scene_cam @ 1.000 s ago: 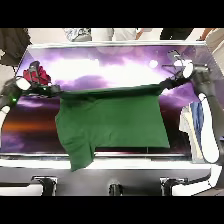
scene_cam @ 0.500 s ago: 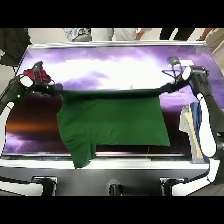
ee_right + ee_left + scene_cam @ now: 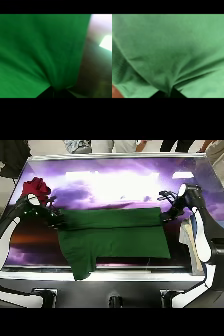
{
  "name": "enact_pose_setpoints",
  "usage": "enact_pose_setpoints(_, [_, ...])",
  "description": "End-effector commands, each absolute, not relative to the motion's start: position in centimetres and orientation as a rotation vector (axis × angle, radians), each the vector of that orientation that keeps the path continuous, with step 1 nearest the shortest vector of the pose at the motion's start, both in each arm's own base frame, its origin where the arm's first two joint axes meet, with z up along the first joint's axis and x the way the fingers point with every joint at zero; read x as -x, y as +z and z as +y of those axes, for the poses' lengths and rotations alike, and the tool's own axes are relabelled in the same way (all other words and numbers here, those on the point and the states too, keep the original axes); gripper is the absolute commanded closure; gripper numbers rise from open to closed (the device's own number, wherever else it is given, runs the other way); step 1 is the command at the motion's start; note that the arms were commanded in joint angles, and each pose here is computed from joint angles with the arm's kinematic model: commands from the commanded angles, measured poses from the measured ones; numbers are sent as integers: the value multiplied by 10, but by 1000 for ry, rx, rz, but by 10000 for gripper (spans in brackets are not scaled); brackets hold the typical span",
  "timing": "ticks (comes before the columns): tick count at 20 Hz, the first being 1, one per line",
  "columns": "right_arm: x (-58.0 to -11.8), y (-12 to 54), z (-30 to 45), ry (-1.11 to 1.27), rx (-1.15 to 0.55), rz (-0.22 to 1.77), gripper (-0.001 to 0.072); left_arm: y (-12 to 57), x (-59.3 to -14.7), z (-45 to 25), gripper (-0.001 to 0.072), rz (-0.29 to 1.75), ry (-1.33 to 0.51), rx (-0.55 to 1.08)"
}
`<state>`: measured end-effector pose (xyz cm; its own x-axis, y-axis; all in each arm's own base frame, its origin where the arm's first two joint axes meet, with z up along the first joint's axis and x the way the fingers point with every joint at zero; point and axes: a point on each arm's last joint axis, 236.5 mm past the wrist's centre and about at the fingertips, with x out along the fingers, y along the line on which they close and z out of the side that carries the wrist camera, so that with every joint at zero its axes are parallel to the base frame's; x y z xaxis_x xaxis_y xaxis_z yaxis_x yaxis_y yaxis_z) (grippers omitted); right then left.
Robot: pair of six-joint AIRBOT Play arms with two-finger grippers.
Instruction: Fold the shirts.
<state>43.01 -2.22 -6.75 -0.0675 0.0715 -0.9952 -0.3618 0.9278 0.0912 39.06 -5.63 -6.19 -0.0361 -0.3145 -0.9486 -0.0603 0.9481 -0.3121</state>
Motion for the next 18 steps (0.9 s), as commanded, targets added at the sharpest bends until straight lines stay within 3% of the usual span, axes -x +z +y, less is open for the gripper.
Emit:
enact_pose_setpoints(1, [-423, -69, 0, 409, 111, 1628, 440, -61, -382, -67, 376, 1641, -232, 345])
enact_pose_setpoints(2, [-422, -61, -4, 418, 140, 1628, 377, -55, -382, -63, 270, 1644, -220, 358])
enact_pose_setpoints(4, [-406, -37, -29, 412, 218, 1664, 308, -36, -377, -48, 258, 1644, -210, 378])
enact_pose_setpoints(6, [-386, -12, -50, 383, 93, 1682, 274, -21, -362, -33, 253, 1634, -184, 411])
enact_pose_setpoints(12, [-314, -26, -70, 345, -34, 1748, 274, -74, -227, -57, 251, 1728, -205, 474])
enact_pose_setpoints(18, [-282, -44, -52, 418, -72, 1800, 274, -90, -192, -90, 253, 1669, -254, 611])
